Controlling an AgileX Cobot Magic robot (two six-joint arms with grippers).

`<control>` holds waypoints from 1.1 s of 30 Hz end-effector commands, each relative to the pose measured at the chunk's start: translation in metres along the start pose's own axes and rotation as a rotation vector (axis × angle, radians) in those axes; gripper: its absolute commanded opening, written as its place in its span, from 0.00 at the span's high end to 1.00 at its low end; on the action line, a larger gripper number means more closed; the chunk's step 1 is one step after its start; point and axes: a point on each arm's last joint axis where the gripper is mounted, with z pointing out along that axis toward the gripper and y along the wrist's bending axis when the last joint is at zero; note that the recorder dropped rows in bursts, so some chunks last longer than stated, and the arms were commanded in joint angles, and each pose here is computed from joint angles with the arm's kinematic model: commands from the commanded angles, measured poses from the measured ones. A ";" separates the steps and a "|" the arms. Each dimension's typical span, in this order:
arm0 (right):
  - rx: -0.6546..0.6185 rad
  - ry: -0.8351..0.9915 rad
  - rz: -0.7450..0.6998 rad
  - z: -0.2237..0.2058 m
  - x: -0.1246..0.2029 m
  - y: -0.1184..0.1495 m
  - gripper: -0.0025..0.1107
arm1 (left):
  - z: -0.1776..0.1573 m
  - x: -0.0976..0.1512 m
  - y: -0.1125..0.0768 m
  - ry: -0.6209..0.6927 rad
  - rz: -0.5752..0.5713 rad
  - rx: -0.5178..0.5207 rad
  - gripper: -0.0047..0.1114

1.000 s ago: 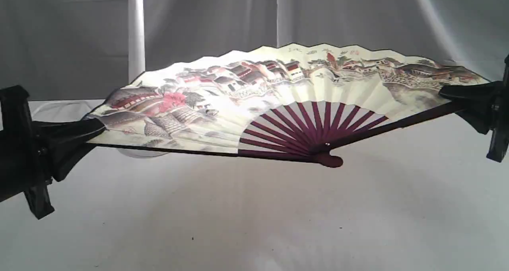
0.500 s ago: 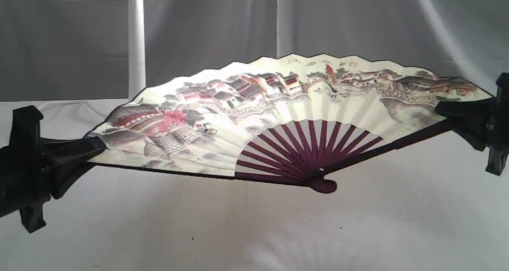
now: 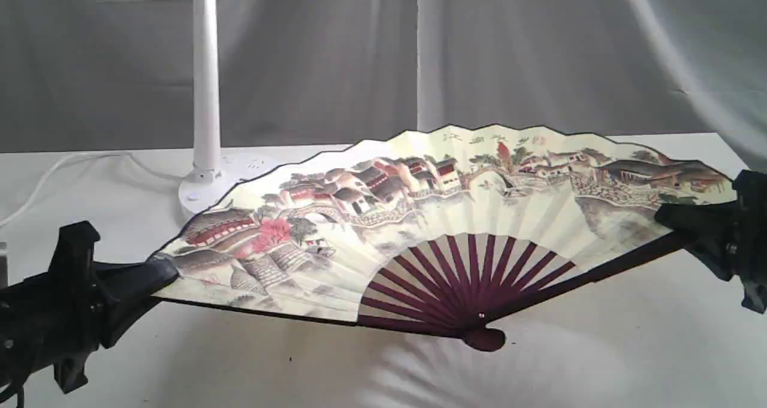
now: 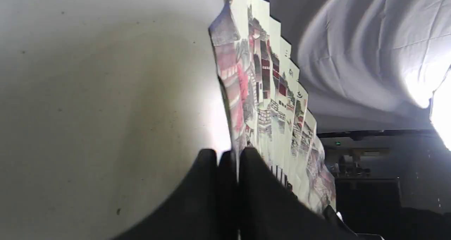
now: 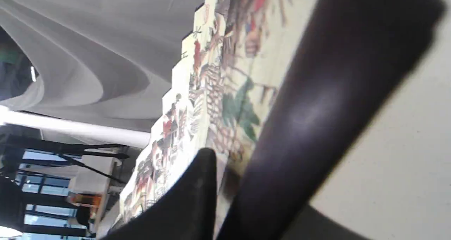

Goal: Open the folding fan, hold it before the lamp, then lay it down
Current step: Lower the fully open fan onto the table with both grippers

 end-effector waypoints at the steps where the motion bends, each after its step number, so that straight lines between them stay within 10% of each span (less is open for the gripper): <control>1: 0.147 -0.007 -0.157 -0.009 0.006 -0.018 0.98 | 0.001 -0.007 0.022 -0.066 0.016 -0.115 0.96; 20: 0.153 0.039 0.017 0.004 0.038 -0.067 0.97 | 0.010 0.003 0.048 -0.019 0.005 -0.104 0.96; 33: 0.182 0.067 0.007 0.003 0.040 -0.069 0.37 | 0.008 0.003 0.055 -0.016 0.002 -0.192 0.58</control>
